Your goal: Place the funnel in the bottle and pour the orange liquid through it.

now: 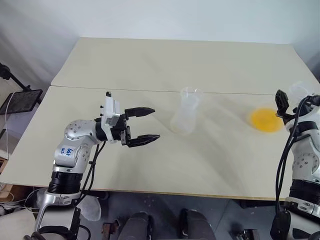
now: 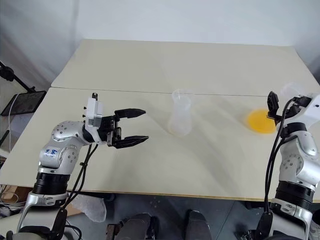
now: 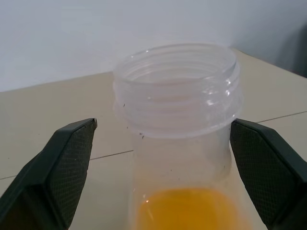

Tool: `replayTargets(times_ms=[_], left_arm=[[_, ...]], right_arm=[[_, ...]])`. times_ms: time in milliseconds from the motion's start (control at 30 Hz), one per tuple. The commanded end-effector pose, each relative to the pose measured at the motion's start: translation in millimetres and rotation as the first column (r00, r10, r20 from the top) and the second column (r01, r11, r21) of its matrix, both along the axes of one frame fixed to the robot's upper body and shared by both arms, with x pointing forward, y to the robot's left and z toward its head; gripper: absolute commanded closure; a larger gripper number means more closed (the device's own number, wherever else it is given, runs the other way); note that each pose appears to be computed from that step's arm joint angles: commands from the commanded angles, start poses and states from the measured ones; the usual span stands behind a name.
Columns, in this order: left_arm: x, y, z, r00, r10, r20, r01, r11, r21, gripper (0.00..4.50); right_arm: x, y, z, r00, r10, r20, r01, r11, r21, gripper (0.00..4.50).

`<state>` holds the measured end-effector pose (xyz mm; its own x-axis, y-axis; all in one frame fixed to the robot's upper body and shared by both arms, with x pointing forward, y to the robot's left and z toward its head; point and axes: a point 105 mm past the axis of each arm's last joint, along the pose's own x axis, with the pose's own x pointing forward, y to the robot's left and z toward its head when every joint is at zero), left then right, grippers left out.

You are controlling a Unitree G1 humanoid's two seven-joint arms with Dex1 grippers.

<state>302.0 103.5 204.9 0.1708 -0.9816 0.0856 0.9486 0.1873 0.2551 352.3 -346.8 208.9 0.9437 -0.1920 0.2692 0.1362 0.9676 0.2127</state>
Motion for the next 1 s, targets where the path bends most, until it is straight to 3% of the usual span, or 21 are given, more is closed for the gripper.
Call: replayTargets(times_ms=[33,133,300,433,633,733,833,1000], left_arm=[[-5.8,0.1,12.1,0.999,-0.009,0.048,0.01,1.0,-0.026,0.0],[-6.4,0.1,12.2,0.999,-0.009,0.047,0.011,1.0,-0.025,0.0],[-7.0,-0.1,12.3,0.999,-0.012,0.046,0.013,1.0,-0.024,0.0],[-7.5,-0.6,12.4,0.999,-0.014,0.044,0.015,1.0,-0.022,0.0],[-7.1,-1.2,12.2,0.999,-0.017,0.041,0.018,1.0,-0.019,0.0],[-6.7,-1.1,12.0,0.999,-0.015,0.041,0.016,1.0,-0.017,0.0],[-6.2,-0.3,11.8,0.999,-0.012,0.04,0.013,1.0,-0.017,0.0],[-4.3,1.8,11.7,0.999,-0.001,0.04,0.002,1.0,-0.017,0.0]], right_arm=[[-3.7,-3.4,18.3,0.997,-0.012,0.081,0.014,1.0,-0.022,0.05],[-2.4,0.3,18.8,0.995,-0.001,0.102,0.003,1.0,-0.016,0.58],[-2.1,6.5,16.3,0.992,0.021,0.125,-0.02,1.0,-0.007,2.03],[-1.5,7.4,13.4,0.993,0.016,0.115,-0.015,1.0,-0.006,2.04],[-4.3,24.6,38.7,0.975,0.064,0.212,-0.048,0.996,-0.078,2.04],[-4.9,47.9,59.5,0.984,0.096,0.15,-0.056,0.966,-0.252,2.04],[-9.7,60.3,65.3,0.985,0.101,0.138,-0.056,0.953,-0.297,2.04],[-25.4,110.0,72.6,0.929,0.331,0.167,-0.268,0.911,-0.315,2.04]])
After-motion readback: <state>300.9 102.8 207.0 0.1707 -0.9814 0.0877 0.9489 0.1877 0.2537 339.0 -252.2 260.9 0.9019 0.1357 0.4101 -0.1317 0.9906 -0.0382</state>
